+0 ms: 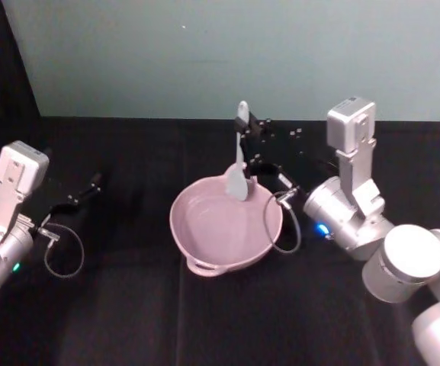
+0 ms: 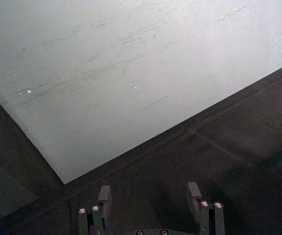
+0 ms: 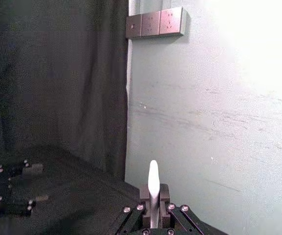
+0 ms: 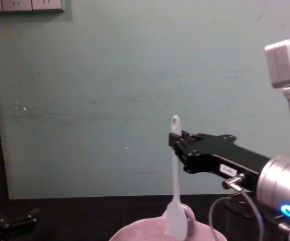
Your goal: Use the one hand to pick up the spoon and stir the clear water in the bowl.
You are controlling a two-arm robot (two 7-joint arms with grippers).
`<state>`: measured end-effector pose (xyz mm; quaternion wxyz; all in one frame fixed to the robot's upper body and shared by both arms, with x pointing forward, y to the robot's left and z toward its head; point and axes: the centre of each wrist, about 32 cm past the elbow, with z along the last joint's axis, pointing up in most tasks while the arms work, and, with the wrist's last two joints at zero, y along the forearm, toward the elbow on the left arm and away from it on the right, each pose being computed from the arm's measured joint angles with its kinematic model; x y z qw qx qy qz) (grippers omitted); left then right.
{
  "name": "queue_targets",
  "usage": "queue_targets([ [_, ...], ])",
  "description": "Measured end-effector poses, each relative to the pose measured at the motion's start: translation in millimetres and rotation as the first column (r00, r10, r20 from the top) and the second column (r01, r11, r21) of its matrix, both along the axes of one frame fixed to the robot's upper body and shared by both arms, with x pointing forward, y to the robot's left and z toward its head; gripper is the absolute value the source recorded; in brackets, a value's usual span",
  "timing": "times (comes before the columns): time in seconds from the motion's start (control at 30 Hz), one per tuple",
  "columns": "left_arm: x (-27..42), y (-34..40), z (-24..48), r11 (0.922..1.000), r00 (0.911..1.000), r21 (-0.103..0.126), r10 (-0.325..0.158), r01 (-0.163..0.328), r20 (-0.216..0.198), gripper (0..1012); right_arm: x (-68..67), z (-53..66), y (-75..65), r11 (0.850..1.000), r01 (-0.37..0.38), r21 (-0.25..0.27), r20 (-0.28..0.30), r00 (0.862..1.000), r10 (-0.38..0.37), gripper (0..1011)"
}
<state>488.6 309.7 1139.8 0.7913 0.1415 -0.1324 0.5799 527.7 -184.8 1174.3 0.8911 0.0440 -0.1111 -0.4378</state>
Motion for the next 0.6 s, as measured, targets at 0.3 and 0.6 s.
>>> queue_targets([
  [0.3, 0.0, 0.0, 0.0, 1.0000, 1.0000, 0.000, 0.000, 0.000, 0.000, 1011, -20.0, 17.2, -29.5, 0.996, -0.081, -0.026, -0.073, 0.994, 0.079, 110],
  [0.6, 0.0, 0.0, 0.0, 1.0000, 1.0000, 0.000, 0.000, 0.000, 0.000, 1011, -42.7, 16.4, -21.0, 0.976, -0.217, 0.027, -0.152, 0.964, 0.219, 110],
])
